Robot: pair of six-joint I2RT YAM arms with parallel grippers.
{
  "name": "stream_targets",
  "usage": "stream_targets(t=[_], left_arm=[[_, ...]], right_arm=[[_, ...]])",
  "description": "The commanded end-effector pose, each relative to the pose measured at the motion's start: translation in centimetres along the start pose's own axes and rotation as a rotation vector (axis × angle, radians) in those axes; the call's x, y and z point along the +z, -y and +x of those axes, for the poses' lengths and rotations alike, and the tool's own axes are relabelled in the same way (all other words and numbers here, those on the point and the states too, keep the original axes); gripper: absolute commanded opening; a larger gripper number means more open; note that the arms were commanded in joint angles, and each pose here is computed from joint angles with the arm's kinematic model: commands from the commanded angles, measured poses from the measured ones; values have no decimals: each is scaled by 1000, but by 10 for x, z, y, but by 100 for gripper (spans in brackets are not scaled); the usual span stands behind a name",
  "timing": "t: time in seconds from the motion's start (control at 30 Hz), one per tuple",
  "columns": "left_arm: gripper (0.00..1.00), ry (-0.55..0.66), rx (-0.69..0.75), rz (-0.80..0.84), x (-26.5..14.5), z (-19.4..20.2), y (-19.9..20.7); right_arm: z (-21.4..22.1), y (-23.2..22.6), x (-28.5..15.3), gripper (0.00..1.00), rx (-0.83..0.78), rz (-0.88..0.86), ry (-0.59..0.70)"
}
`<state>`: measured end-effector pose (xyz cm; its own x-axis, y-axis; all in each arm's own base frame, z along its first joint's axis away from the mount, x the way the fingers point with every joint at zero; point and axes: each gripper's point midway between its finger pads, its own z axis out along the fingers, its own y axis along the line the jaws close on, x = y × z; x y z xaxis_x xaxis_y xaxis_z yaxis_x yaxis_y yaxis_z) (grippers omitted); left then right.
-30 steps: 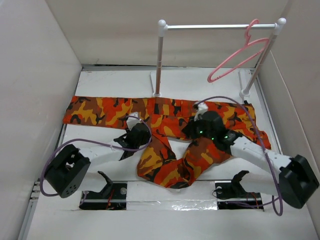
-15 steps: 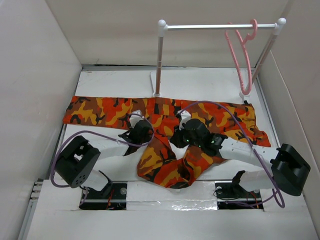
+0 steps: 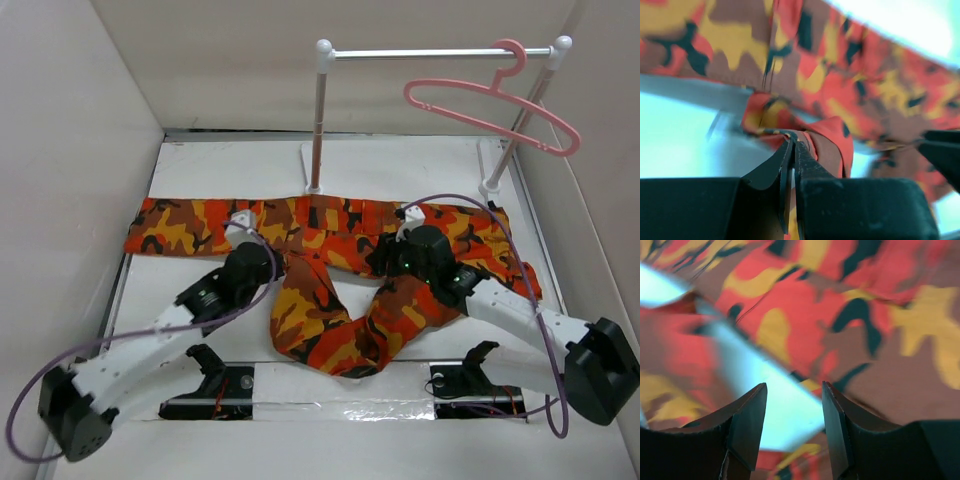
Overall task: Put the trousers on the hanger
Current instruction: Flatten out the trousers at the center of the board.
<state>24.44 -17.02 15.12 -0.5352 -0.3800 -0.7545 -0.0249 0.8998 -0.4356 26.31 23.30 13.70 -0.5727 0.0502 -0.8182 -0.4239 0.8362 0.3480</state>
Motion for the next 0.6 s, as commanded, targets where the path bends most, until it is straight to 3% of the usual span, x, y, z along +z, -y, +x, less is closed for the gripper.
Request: stream_targets(t=[0.0,0.33,0.43,0.57], left_arm=[[0,101,-47,-11,-54,-38,-19],[0,665,-494,-178,-192,-163,-110],[0,747,-518,-232,-223,-180,-131],[0,765,-500,-337,-243,-185,-151]], right_arm=[[-10,5,-8,54,-26,-39,18],[-25,18,-17,50,-25,-30,35],[-27,18,-19,50,-31,-38,28],[-26,25,-21,49,-39,-13,38]])
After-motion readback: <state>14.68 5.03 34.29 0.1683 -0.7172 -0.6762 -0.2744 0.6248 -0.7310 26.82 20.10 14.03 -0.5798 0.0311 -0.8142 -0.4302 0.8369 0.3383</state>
